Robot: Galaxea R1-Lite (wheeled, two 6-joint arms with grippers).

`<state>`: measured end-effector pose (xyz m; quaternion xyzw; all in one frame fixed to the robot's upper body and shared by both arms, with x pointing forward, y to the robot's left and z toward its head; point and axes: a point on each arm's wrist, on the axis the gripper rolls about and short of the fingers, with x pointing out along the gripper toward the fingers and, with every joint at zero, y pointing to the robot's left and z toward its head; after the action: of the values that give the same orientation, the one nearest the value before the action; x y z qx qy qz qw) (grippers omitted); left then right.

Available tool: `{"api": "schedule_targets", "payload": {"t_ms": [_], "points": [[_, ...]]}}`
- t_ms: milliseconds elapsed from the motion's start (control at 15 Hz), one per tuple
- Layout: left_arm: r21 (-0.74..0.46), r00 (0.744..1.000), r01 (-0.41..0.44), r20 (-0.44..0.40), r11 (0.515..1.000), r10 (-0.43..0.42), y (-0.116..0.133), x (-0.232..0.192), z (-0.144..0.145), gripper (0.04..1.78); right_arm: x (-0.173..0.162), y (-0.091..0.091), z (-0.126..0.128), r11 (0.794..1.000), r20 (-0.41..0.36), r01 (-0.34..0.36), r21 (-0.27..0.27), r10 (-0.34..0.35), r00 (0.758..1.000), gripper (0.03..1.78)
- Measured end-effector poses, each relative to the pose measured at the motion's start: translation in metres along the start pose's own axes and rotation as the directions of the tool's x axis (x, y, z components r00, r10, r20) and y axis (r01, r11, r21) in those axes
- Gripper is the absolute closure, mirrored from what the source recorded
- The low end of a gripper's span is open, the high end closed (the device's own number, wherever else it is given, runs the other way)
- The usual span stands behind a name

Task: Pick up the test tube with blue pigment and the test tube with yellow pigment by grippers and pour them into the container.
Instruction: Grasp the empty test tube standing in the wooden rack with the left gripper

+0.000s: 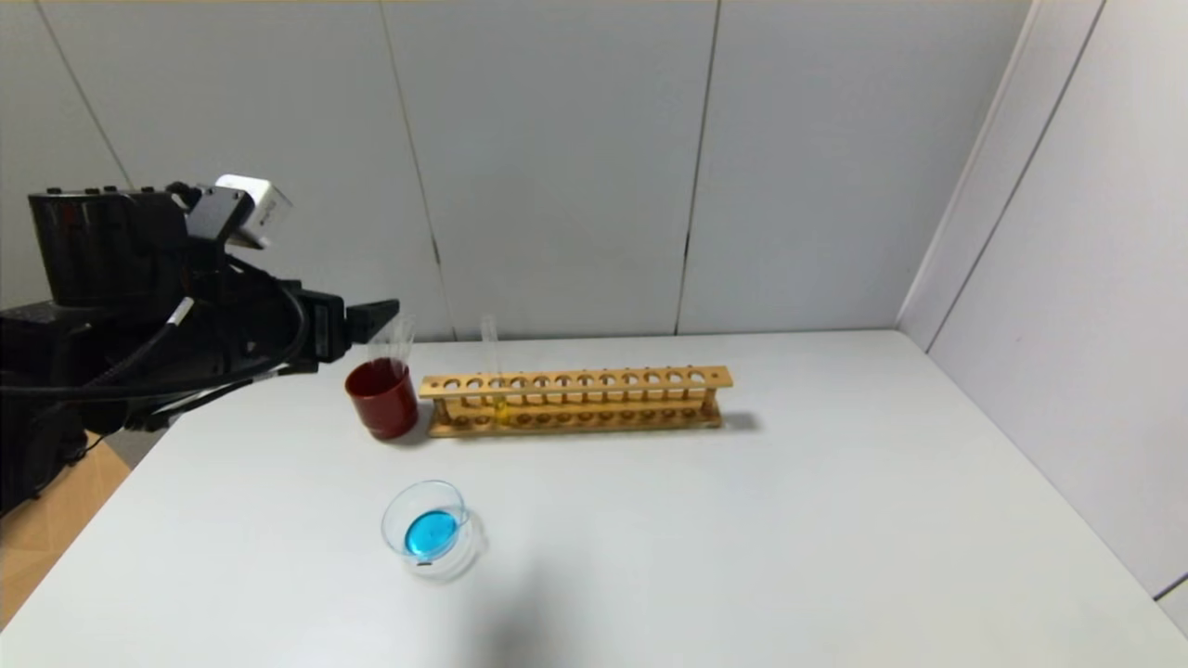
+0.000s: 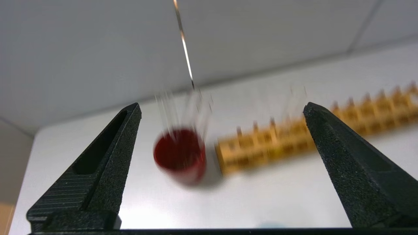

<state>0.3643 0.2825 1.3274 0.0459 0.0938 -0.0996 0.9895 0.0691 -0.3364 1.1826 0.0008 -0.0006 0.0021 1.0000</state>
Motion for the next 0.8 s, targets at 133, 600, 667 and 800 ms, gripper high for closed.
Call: {"api": "schedule_targets", "payload": {"t_ms": [133,600,667,800], "points": [[-0.032,0.992,0.047,-0.116,0.998,-0.050,-0.012,-0.016,-0.014,0.07,0.000,0.000,0.000,1.000,0.000,0.000,0.000,0.000,1.000,0.06],[-0.126,0.951,0.186,-0.225,0.974,-0.211,-0.035,-0.033,-0.050,0.07,0.000,0.000,0.000,1.000,0.000,0.000,0.000,0.000,1.000,0.06],[-0.128,0.950,0.187,-0.230,0.974,-0.212,-0.036,-0.031,-0.052,0.07,0.000,0.000,0.000,1.000,0.000,0.000,0.000,0.000,1.000,0.06],[-0.121,0.953,0.196,-0.211,0.973,-0.218,-0.037,-0.023,-0.056,0.07,0.000,0.000,0.000,1.000,0.000,0.000,0.000,0.000,1.000,0.06]]}}
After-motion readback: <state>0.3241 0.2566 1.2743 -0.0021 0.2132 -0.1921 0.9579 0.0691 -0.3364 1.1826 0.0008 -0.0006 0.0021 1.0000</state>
